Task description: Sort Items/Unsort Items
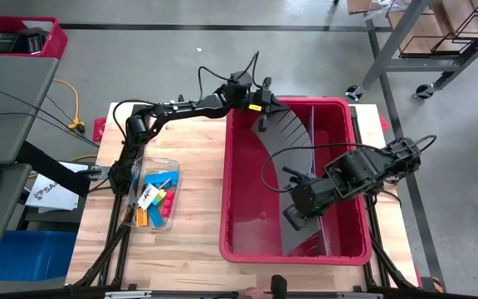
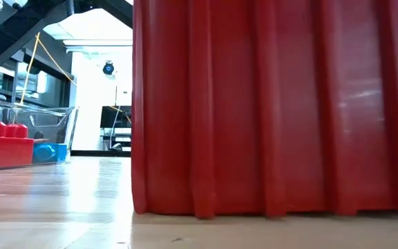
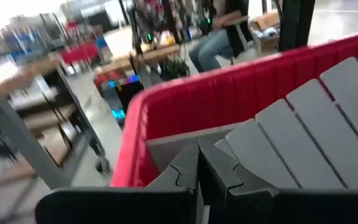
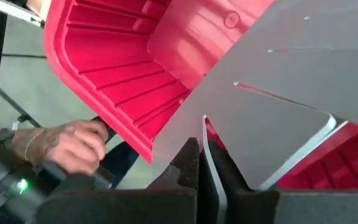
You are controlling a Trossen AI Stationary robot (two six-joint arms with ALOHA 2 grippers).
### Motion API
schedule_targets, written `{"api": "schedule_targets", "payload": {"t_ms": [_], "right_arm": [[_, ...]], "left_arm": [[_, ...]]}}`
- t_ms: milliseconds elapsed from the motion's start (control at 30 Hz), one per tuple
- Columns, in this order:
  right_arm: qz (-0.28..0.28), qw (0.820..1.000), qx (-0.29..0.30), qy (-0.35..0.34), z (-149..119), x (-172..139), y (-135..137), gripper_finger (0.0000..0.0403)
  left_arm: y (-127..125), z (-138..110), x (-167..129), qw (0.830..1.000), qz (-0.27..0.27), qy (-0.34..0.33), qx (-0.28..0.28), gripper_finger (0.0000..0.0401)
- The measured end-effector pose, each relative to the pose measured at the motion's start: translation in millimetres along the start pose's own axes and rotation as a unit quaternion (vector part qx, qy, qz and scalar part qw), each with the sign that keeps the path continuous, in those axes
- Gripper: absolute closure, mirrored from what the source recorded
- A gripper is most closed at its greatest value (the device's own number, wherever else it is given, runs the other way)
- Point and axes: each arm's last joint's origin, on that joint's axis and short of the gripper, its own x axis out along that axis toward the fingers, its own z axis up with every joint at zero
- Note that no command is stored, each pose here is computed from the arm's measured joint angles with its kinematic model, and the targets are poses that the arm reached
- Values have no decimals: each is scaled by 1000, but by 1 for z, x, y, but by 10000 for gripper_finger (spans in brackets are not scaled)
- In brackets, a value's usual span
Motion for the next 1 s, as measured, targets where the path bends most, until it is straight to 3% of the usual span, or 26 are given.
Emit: {"api": "schedule_targets", "payload": {"t_ms": [133, 300, 767, 867, 1000], "right_arm": [[2, 1000, -12, -1, 0, 0, 0, 403], [0, 1000, -14, -8, 0, 0, 0, 403], [-2, 999, -17, -31, 2, -2, -1, 403], [-2, 999, -15, -31, 2, -2, 0, 403], [-2, 999, -14, -31, 2, -2, -1, 403]], "left_arm": [[0, 1, 0, 999, 2, -5, -38, 401], [1, 1, 0, 999, 8, -4, -46, 389], [4, 2, -3, 999, 19, 3, -50, 251], [13, 15, -11, 999, 32, -20, -39, 233], [30, 53, -33, 997, 57, -55, -7, 225]]}}
